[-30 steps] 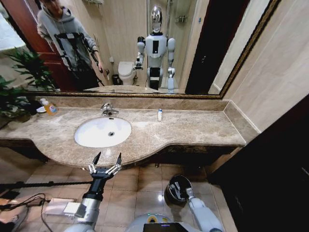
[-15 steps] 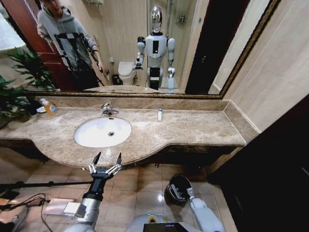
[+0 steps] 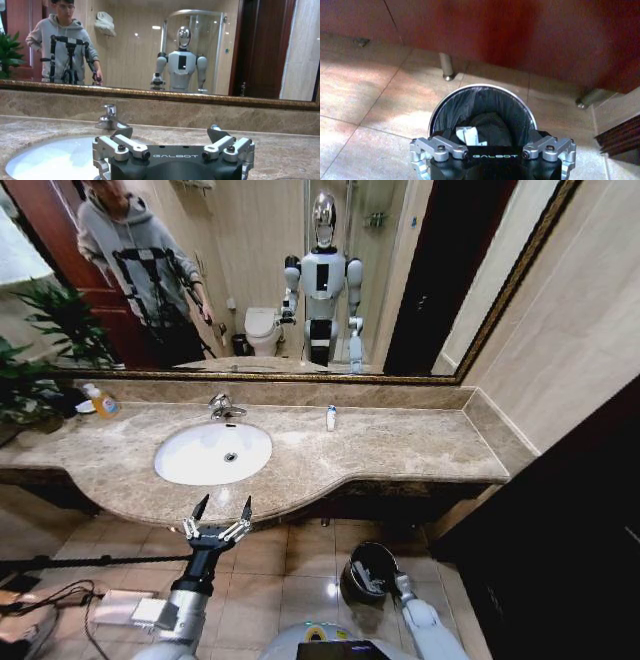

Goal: Pick up the trash from the sink and place it in the trash bin.

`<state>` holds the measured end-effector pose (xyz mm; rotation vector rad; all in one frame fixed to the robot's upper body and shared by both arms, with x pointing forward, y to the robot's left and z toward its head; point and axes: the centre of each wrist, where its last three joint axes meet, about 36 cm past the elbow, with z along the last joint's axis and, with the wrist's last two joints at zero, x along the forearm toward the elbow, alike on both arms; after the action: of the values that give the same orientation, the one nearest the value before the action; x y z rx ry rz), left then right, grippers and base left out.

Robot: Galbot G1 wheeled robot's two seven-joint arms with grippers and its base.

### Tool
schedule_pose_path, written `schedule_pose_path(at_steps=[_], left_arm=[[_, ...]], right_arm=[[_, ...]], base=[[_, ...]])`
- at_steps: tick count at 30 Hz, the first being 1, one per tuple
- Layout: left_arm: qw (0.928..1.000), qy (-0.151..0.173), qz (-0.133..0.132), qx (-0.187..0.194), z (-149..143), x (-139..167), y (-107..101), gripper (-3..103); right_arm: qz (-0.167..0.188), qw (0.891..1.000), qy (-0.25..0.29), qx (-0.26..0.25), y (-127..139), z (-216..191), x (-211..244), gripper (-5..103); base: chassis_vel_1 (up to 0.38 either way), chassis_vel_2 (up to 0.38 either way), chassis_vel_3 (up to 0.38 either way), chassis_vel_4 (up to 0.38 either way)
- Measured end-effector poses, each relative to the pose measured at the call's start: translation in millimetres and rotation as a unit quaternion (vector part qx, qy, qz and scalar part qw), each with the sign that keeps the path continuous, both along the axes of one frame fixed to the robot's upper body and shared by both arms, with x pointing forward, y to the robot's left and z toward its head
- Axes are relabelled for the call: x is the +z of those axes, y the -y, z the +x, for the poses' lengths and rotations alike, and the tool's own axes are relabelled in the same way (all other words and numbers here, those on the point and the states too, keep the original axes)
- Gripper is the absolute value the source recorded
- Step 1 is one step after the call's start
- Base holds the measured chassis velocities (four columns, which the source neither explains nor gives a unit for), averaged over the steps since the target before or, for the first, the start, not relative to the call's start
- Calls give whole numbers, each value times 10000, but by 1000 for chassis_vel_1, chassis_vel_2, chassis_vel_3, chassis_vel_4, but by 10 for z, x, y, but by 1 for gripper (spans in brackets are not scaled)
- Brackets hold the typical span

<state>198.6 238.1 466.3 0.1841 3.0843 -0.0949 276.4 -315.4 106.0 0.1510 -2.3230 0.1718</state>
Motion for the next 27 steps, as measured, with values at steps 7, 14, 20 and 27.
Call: schedule_pose_path(at_steps=[7, 14, 20, 27], left_arm=[[10000, 0, 0, 0, 0, 0, 0, 100], [10000, 0, 0, 0, 0, 0, 0, 100], [10000, 0, 0, 0, 0, 0, 0, 100], [10000, 0, 0, 1, 0, 0, 0, 100]], right_arm=[[22, 9973, 718, -155, 51, -231, 416, 100], [-265, 9776, 2067, -292, 128, -511, 889, 100], [-326, 9580, 2786, -605, 162, -785, 1506, 100], [-101, 9324, 3540, -727, -185, -897, 2253, 100]], base=[[0, 0, 0, 0], [0, 0, 0, 0], [0, 0, 0, 0], [0, 0, 0, 0]])
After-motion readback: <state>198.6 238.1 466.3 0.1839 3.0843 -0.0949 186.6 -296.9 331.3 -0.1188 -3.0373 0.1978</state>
